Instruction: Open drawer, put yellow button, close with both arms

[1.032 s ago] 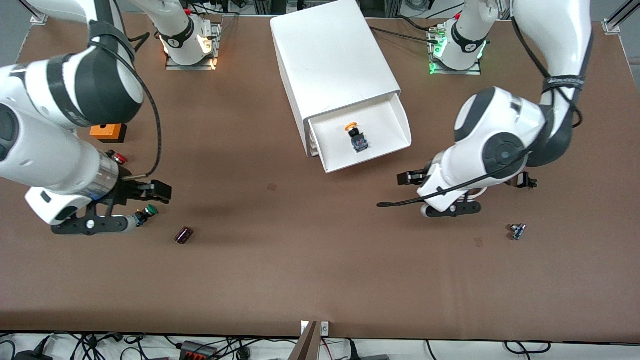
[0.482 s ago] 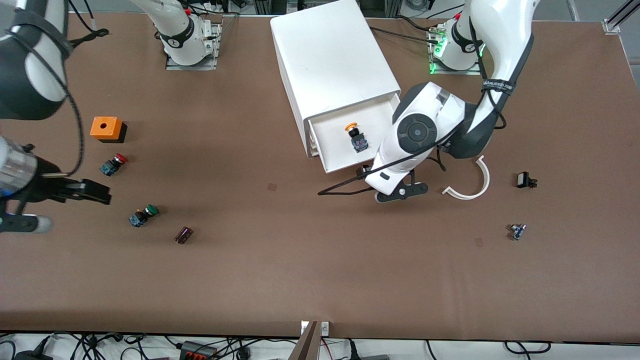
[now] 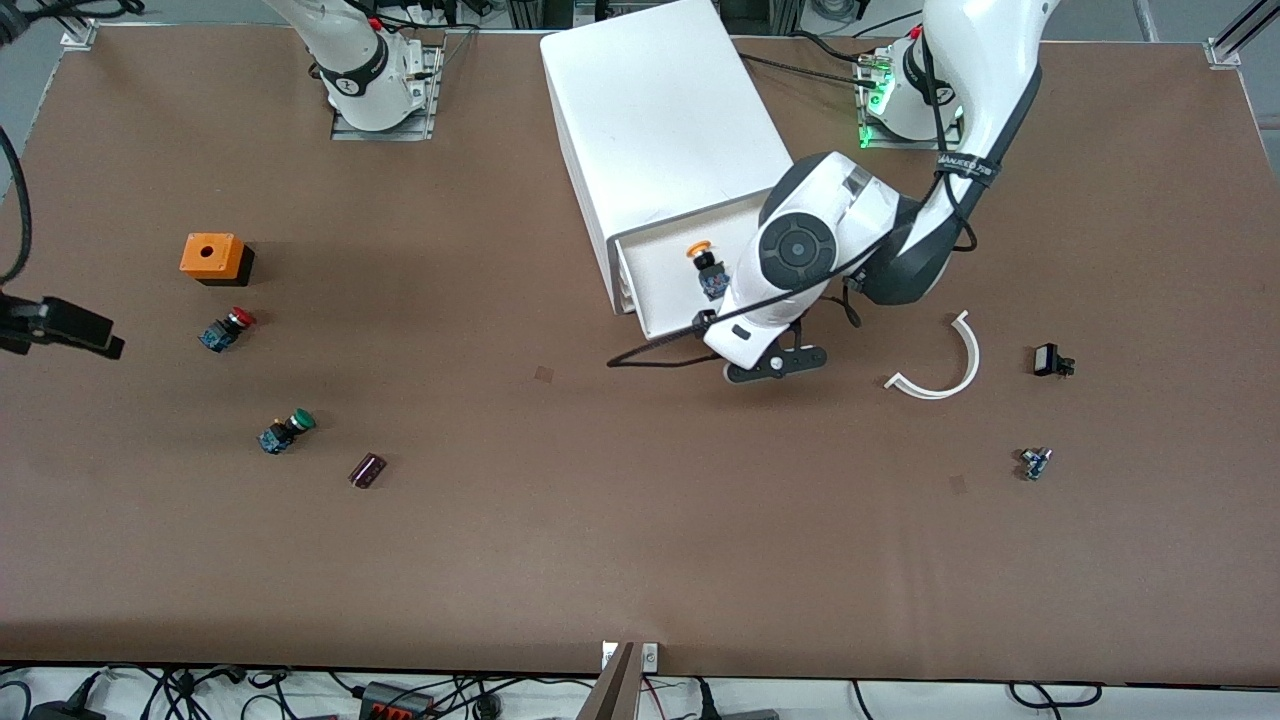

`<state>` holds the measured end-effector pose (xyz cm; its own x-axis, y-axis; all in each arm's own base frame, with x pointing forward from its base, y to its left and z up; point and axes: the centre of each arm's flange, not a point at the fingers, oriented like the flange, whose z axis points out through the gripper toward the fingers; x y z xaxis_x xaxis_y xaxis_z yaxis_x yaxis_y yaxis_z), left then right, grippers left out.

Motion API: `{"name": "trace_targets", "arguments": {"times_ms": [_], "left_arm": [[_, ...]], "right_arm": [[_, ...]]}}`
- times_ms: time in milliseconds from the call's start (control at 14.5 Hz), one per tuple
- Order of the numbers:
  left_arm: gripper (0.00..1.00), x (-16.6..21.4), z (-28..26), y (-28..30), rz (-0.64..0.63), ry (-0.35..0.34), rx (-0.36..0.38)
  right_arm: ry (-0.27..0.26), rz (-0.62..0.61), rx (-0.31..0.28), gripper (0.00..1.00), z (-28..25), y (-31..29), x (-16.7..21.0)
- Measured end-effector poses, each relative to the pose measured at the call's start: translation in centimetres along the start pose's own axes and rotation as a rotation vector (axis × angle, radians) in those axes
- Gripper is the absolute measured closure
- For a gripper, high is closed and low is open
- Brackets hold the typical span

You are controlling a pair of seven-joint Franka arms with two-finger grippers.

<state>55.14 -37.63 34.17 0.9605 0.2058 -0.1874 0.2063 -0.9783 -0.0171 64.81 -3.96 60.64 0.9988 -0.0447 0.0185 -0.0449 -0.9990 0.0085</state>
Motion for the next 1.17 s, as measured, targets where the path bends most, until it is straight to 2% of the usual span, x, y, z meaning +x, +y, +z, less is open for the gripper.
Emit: {"name": "trace_targets", "arguments": {"times_ms": [482, 895, 1170], "left_arm": [[0.00, -5.4, 0.9, 1.8, -0.026, -0.036, 0.021], [0.00, -8.7, 1.9, 3.0, -0.010, -0.079, 0.026], [0.00, -10.2, 1.4, 3.0, -0.019, -0.114, 0.005]], "right_arm": [[-0.017, -0.048, -0.024, 0.00, -0.2, -1.7, -3.3], [-0.019, -0.051, -0.026, 0.00, 1.6, -1.4, -9.0], [-0.013, -0.051, -0.026, 0.00, 1.7, -1.3, -9.6]]}}
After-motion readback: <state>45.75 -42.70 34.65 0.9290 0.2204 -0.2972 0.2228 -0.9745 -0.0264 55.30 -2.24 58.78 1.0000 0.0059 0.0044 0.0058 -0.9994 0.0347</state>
